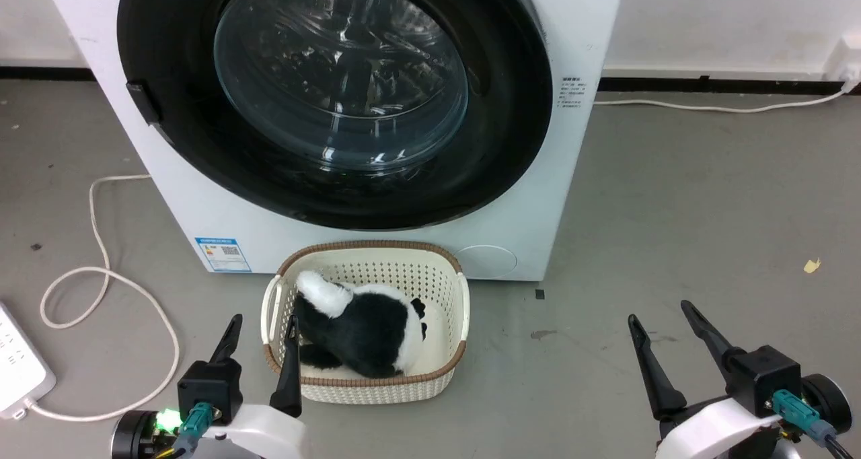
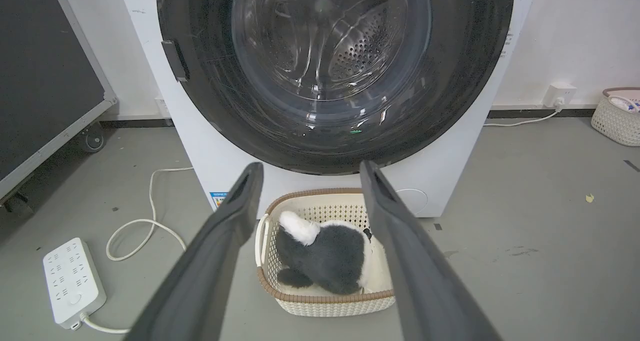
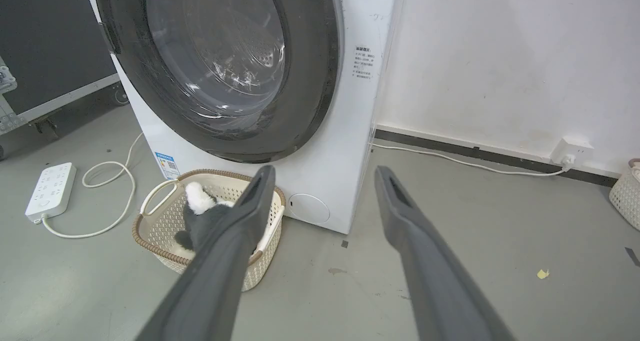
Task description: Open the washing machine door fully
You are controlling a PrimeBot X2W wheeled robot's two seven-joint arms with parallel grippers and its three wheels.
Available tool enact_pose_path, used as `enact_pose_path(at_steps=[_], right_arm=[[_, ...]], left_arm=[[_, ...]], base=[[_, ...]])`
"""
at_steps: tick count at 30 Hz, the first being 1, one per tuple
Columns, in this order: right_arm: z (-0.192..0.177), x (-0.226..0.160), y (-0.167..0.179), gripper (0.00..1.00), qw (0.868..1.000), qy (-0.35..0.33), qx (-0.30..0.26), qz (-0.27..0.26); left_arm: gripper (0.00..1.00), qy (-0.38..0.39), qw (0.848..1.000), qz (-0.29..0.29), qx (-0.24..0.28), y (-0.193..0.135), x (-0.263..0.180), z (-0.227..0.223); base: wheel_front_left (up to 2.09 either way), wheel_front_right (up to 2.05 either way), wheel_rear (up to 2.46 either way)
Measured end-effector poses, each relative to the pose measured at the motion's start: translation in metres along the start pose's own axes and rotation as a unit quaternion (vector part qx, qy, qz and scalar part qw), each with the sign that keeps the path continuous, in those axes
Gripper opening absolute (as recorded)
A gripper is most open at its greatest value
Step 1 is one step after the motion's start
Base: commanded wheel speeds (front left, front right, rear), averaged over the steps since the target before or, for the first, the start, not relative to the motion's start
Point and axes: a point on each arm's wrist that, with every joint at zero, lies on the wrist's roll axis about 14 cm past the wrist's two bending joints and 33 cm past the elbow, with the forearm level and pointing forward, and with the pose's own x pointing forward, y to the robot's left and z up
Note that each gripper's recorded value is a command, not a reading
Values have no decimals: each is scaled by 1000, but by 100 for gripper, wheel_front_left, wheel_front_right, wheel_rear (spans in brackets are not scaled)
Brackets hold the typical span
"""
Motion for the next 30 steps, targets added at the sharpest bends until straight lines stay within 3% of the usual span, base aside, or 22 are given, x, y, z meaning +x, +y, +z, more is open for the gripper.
enact_pose_path(at_steps=[2, 3, 5, 30], right_arm=[[-1, 1, 1, 100, 1000, -1, 1, 2], [-1, 2, 1, 94, 1000, -1, 2, 2], [-2, 4, 2, 0, 1000, 0, 4, 5], [42, 87, -6, 0, 997, -54, 49, 37]], left_arm=[[100, 0, 1000, 1, -1, 0, 0, -1], [100, 1, 1000, 1, -1, 0, 0, -2], [100, 3, 1000, 4, -1, 1, 1, -4], [100, 3, 1000, 29, -10, 13, 16, -14]], base=[[0, 0, 0], [0, 0, 0], [0, 0, 0], [0, 0, 0]])
